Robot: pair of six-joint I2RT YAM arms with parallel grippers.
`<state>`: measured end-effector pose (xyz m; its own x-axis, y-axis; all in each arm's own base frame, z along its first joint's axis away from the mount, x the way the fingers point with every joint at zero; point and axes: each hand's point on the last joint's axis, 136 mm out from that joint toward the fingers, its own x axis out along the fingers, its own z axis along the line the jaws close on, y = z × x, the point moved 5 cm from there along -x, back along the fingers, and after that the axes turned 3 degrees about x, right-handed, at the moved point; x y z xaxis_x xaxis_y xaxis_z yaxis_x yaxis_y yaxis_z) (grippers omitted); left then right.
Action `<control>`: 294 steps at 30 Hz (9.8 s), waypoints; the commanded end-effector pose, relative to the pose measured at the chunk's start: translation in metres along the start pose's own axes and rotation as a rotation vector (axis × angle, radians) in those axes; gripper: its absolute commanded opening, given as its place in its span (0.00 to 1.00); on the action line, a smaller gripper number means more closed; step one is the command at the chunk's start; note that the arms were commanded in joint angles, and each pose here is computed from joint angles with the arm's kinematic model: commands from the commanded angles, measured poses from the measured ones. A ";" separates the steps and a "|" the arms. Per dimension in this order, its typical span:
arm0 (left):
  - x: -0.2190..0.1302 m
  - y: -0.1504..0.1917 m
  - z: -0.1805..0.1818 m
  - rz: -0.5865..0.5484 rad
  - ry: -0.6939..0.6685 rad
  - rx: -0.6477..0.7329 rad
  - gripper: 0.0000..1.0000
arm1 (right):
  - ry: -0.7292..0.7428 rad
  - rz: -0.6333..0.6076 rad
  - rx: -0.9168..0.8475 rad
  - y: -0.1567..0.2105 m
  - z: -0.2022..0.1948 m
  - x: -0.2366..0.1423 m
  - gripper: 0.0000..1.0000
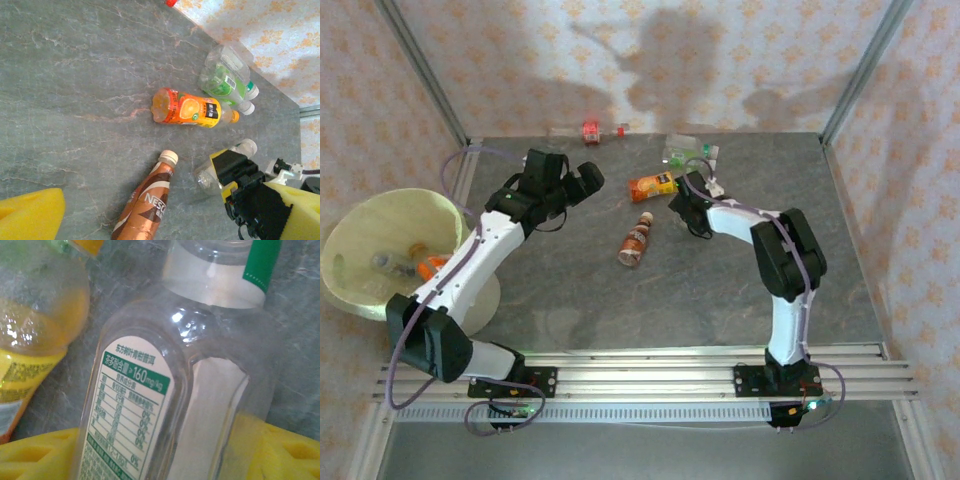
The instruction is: Put the plastic bottles in the bin
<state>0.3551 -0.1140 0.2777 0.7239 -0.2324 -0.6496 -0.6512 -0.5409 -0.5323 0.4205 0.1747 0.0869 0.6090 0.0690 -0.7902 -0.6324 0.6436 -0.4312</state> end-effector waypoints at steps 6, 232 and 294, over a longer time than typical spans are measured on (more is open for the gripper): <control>0.007 0.003 -0.026 0.022 0.066 0.034 1.00 | -0.298 -0.059 -0.238 -0.005 0.021 -0.049 0.63; 0.170 0.169 -0.003 0.584 -0.368 0.853 0.91 | -0.232 -0.484 -0.208 -0.065 -0.011 -0.198 0.99; -0.080 -0.038 -0.031 -0.221 -0.393 0.500 0.46 | -0.258 -0.485 -0.210 -0.063 -0.009 -0.190 0.99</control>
<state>0.3448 -0.1366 0.3356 0.7561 0.0172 -0.6542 -0.6516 -0.0733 -0.7550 0.3371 0.1204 0.2617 0.9292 0.0457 -0.3667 -0.3456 0.4586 -0.8187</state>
